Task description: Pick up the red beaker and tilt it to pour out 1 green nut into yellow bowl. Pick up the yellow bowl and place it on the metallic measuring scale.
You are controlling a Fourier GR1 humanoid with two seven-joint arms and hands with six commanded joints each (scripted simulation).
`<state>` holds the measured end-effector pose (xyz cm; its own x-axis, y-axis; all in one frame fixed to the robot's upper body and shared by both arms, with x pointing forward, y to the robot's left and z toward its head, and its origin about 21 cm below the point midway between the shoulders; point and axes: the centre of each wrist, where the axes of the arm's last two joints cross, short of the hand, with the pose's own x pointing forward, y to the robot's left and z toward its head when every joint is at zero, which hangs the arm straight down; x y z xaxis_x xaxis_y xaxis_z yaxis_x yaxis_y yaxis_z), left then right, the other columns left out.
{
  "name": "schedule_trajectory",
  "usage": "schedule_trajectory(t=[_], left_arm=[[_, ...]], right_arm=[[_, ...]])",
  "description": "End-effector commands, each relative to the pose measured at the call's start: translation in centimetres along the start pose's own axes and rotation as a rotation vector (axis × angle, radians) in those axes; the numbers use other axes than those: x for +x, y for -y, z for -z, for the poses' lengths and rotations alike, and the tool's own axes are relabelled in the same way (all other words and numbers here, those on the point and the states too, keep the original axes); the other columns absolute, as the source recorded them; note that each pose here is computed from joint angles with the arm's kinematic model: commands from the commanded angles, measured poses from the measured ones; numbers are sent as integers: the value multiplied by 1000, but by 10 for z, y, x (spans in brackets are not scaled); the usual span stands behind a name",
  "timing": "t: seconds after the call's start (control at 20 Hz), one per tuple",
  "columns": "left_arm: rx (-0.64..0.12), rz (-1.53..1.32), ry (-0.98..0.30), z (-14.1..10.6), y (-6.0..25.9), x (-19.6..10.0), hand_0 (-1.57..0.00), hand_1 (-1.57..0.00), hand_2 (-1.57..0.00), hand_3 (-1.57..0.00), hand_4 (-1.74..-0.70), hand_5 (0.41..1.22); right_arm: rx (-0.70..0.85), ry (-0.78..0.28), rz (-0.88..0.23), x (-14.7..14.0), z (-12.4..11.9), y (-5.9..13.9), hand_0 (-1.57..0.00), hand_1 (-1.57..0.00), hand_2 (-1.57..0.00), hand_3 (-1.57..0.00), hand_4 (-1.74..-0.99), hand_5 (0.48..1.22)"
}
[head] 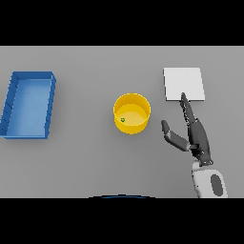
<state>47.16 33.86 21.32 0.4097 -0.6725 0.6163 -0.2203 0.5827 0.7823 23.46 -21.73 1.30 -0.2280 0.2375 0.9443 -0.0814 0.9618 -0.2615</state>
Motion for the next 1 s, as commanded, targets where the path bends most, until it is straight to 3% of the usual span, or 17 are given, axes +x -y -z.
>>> schedule_trajectory(t=[0.0,0.3,0.6,0.8,0.85,0.95], left_arm=[[0,-28,-29,0,4,-10,-1571,-1571,-1571,-1462,-1741,1221],[-18,-180,-134,-22,40,-68,-1571,-1571,-1571,-1376,-1741,1221],[-49,-234,-225,-64,66,-97,-1571,-1571,-1571,-1383,-1741,1221],[-125,-233,-269,-81,71,-109,-1571,-1571,-1571,-1366,-1735,955],[-164,-208,-262,-84,72,-110,-1571,-1571,-1571,-1407,-1661,888],[-224,-166,-193,-94,67,-111,-1571,-1545,-1489,-1238,-1311,774]], right_arm=[[3,4,-16,-1,-3,0,1,1,1,1,-1188,696],[4,2,-31,-6,-4,1,1,1,1,1,-1207,708],[7,-19,-25,-7,-4,-2,1,1,1,1,-1186,687],[-3,-20,-17,-3,0,4,1,1,1,1,-1168,679],[5,-13,-16,-4,-1,2,1,1,1,1,-1165,678],[-5,-19,-30,-1,2,1,1,1,1,1,-1163,671]])
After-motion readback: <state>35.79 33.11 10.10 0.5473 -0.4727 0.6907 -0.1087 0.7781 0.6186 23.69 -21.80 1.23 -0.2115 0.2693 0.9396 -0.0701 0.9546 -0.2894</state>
